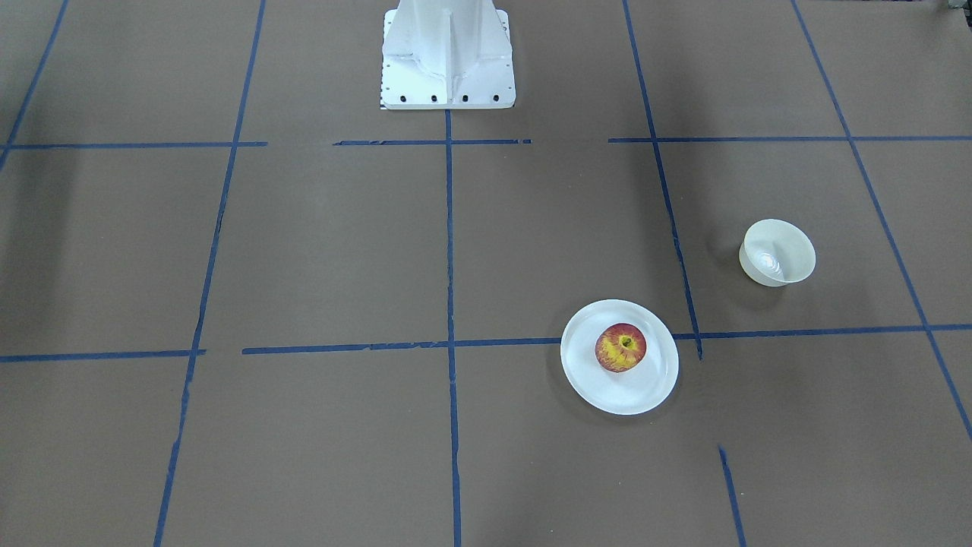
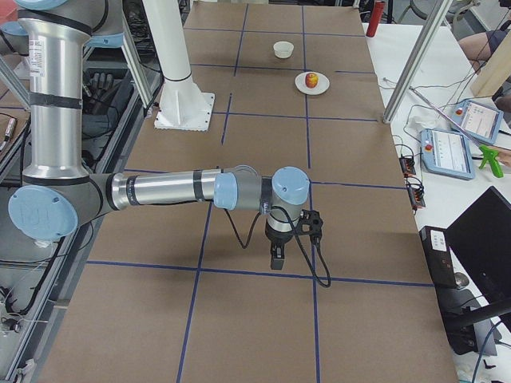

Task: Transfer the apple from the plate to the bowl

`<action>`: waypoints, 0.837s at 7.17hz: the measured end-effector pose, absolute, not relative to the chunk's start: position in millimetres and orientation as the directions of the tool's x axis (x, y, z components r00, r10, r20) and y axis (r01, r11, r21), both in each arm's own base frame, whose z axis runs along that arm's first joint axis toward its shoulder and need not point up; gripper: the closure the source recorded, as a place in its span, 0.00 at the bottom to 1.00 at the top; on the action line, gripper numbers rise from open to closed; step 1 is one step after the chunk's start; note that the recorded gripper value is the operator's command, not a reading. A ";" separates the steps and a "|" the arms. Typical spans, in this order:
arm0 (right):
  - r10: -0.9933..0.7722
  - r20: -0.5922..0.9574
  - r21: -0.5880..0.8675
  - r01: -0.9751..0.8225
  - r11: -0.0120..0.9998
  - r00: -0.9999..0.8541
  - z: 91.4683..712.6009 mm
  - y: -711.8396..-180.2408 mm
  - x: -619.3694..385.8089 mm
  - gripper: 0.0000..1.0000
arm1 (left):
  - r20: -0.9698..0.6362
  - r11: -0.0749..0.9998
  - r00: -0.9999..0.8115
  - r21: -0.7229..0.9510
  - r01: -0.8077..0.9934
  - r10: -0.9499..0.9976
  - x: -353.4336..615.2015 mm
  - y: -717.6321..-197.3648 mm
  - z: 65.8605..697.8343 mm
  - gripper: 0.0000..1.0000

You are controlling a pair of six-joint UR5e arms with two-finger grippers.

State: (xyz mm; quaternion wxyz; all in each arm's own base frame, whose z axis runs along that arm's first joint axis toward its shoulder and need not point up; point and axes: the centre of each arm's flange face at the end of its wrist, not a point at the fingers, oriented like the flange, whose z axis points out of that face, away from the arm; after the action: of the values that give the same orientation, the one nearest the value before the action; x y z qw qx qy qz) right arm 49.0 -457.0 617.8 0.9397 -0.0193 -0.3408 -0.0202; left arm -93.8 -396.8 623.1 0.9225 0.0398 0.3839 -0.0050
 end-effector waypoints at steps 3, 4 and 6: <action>-0.025 0.641 -0.022 0.051 0.998 0.767 617.7 -457.0 49.0 0.00 | -0.711 0.997 0.703 0.060 0.041 0.014 -93.5 -395.9 623.7 0.00; -0.025 0.641 -0.022 0.051 0.998 0.767 617.7 -457.0 49.0 0.00 | -0.711 0.997 0.703 0.066 0.041 0.018 -93.5 -395.5 621.2 0.00; -0.025 0.641 -0.023 0.051 0.998 0.767 617.8 -457.0 49.0 0.00 | -0.708 0.997 0.706 0.074 0.035 0.028 -91.5 -395.6 621.4 0.00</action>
State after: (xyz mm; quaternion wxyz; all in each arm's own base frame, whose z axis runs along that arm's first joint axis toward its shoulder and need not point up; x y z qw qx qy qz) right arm 49.0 -457.0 617.8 0.9397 -0.0193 -0.3408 -0.0202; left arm -91.5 -395.6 621.4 0.9226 0.0411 0.3836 -0.0020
